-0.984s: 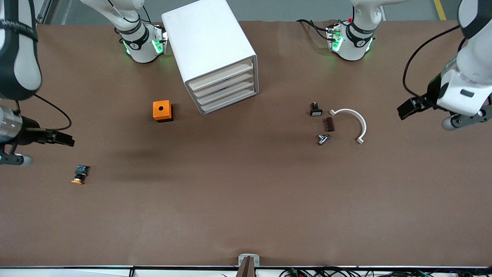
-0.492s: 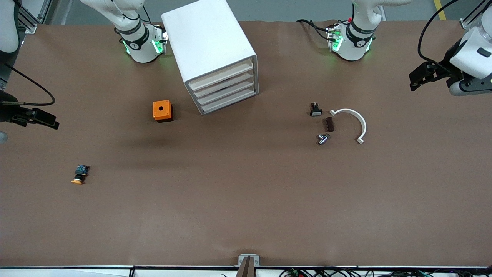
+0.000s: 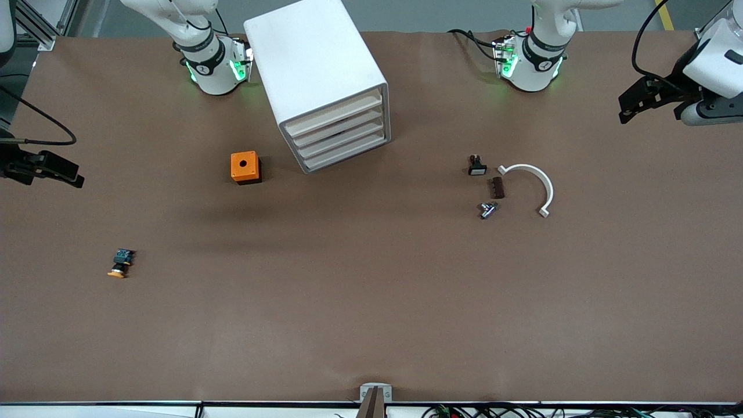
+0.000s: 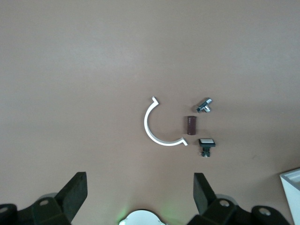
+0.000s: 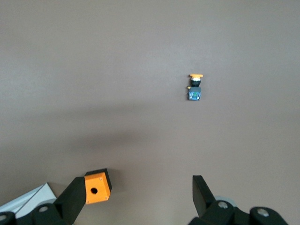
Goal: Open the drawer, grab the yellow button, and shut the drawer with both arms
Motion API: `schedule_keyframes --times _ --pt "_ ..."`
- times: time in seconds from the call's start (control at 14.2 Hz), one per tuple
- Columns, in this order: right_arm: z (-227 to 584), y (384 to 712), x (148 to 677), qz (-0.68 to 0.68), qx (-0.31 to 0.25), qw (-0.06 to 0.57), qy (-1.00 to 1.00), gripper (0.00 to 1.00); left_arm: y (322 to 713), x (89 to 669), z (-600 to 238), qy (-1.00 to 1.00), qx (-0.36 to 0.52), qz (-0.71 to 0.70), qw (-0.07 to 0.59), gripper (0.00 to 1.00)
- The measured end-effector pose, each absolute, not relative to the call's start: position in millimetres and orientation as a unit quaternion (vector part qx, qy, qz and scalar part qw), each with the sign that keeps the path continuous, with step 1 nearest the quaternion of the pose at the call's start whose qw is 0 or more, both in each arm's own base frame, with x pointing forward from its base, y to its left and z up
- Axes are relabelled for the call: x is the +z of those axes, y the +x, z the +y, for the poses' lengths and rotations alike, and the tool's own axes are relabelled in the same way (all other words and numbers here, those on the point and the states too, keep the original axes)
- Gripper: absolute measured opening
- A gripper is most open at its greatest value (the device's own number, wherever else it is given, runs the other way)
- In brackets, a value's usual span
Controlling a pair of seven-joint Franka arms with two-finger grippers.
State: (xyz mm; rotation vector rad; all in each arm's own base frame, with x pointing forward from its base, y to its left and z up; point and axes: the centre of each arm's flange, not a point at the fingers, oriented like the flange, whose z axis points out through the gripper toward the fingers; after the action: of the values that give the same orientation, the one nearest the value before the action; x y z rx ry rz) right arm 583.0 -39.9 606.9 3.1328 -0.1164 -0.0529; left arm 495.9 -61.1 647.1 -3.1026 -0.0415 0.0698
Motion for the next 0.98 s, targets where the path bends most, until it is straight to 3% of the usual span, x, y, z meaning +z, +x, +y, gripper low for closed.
schedule_keyframes --times 0.49,0.98 --pt "-52.3 558.0 619.4 -0.058 -0.059 -0.024 0.996 1.00 483.2 644.9 -61.8 -1.000 0.020 -0.013 0.013 1.00" --pt "-27.2 550.2 629.1 -0.037 -0.043 -0.024 0.998 1.00 493.6 649.8 -58.3 -1.000 0.013 -0.016 0.016 1.00"
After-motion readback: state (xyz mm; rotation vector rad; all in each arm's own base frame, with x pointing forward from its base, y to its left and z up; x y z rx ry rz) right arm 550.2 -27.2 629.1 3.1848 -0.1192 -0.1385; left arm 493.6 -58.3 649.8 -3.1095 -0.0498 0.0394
